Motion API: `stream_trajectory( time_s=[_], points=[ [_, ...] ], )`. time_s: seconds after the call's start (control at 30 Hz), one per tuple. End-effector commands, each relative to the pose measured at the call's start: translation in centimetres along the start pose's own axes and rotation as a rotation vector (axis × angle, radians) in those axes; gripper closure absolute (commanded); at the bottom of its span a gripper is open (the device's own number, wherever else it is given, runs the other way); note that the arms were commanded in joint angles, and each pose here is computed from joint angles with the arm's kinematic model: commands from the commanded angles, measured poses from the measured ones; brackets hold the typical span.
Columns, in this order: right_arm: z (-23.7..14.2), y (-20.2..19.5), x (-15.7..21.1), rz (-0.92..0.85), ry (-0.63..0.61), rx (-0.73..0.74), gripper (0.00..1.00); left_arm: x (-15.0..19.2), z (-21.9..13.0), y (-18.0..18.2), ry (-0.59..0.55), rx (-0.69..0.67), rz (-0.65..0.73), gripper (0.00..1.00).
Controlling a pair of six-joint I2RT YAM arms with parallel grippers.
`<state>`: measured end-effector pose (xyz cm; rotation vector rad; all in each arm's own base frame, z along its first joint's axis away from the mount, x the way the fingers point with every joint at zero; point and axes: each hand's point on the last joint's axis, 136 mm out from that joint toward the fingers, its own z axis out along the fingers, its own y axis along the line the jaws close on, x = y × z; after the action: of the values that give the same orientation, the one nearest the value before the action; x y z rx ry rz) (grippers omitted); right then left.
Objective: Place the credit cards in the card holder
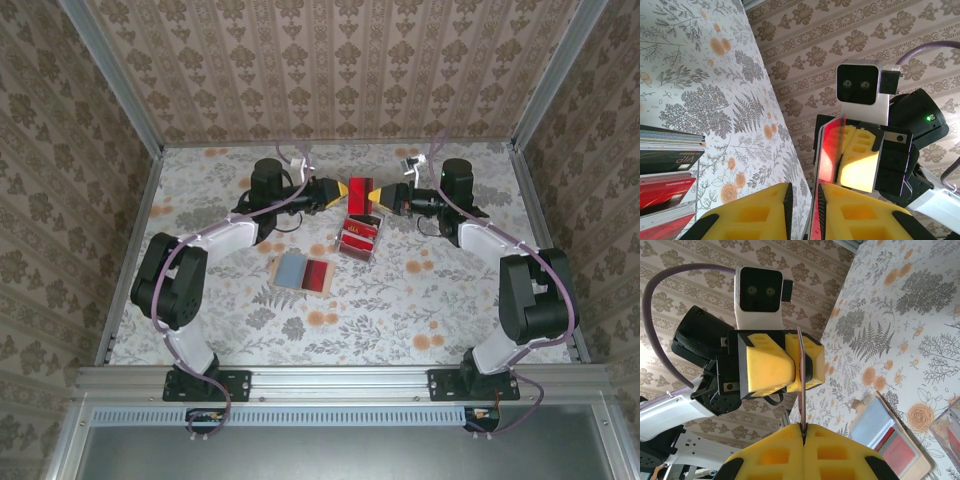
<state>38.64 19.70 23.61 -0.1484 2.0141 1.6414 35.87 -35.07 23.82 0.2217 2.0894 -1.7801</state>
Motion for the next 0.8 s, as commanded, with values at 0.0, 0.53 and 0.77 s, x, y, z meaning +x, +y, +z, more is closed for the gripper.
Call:
stream_trajectory(
  time_s=[0.0, 0.53, 0.77],
  points=[
    [0.0, -0.4, 0.2, 0.005, 0.009, -0.009, 0.97, -0.2, 0.2, -1.5, 0.016, 0.031, 0.053, 0.77],
    [0.0, 0.8, 0.4, -0.011, 0.023, -0.048, 0.97, -0.2, 0.6, -0.8, 0.022, 0.023, 0.045, 0.77],
    [-0.1, 1.4, 0.4, -0.018, 0.027, -0.072, 0.97, -0.1, 0.7, -0.4, 0.025, 0.016, 0.042, 0.77]
  ],
)
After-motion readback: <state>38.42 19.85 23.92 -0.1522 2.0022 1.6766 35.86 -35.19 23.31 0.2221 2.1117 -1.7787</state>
